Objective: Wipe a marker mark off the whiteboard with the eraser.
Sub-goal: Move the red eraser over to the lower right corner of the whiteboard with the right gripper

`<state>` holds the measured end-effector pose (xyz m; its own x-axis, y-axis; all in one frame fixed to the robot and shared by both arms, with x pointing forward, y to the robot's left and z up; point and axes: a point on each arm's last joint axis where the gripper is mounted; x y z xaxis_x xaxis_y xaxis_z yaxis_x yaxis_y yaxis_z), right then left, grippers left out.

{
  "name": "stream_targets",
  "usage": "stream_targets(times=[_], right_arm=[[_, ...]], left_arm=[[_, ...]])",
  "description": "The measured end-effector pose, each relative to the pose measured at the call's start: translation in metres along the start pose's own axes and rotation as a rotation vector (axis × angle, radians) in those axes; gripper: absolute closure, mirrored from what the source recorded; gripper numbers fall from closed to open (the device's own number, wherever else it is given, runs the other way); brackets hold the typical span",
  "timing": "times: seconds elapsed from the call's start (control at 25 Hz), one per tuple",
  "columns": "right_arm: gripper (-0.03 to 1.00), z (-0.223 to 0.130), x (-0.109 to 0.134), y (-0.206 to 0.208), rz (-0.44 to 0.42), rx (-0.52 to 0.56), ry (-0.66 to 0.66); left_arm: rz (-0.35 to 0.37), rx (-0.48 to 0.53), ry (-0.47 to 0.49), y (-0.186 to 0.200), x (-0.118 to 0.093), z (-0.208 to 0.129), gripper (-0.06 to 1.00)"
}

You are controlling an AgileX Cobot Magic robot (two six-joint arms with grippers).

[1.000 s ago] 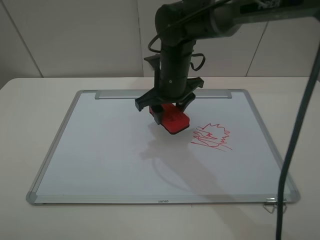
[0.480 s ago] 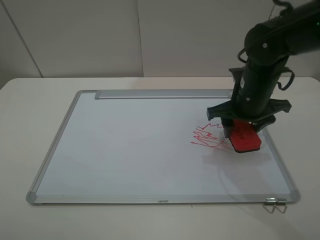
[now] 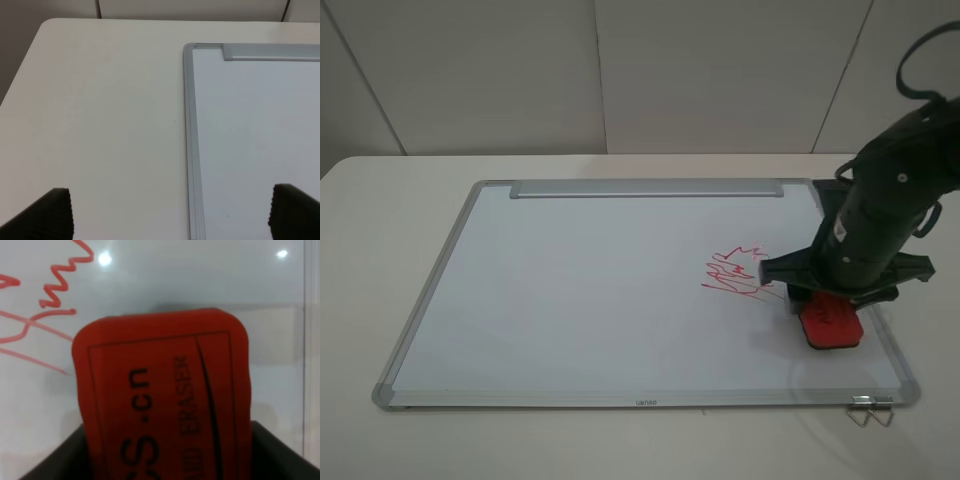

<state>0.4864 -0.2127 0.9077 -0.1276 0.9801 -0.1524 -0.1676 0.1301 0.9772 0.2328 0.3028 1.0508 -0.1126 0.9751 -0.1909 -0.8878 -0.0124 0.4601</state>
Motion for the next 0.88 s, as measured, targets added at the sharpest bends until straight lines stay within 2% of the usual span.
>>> stream_targets(times=[0.36, 0.88], right_arm=[[0.47, -0.025, -0.003, -0.017, 0.002, 0.006, 0.063], [0.47, -0.023, -0.008, -0.019, 0.012, -0.002, 0.008]], left_arm=[[0.0, 0.0, 0.0, 0.0, 0.0, 0.0, 0.16], [0.0, 0.0, 0.0, 0.0, 0.0, 0.0, 0.16]])
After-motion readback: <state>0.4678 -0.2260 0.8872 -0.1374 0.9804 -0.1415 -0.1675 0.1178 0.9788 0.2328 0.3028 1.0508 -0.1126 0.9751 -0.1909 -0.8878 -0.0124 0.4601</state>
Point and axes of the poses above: a point on each arm's last joint axis where the gripper is mounted, y pointing back along that axis away from the gripper, x along the wrist's bending axis when the last joint is at zero, z = x × y, and after that the axes turned 12 degrees about y, right-handed
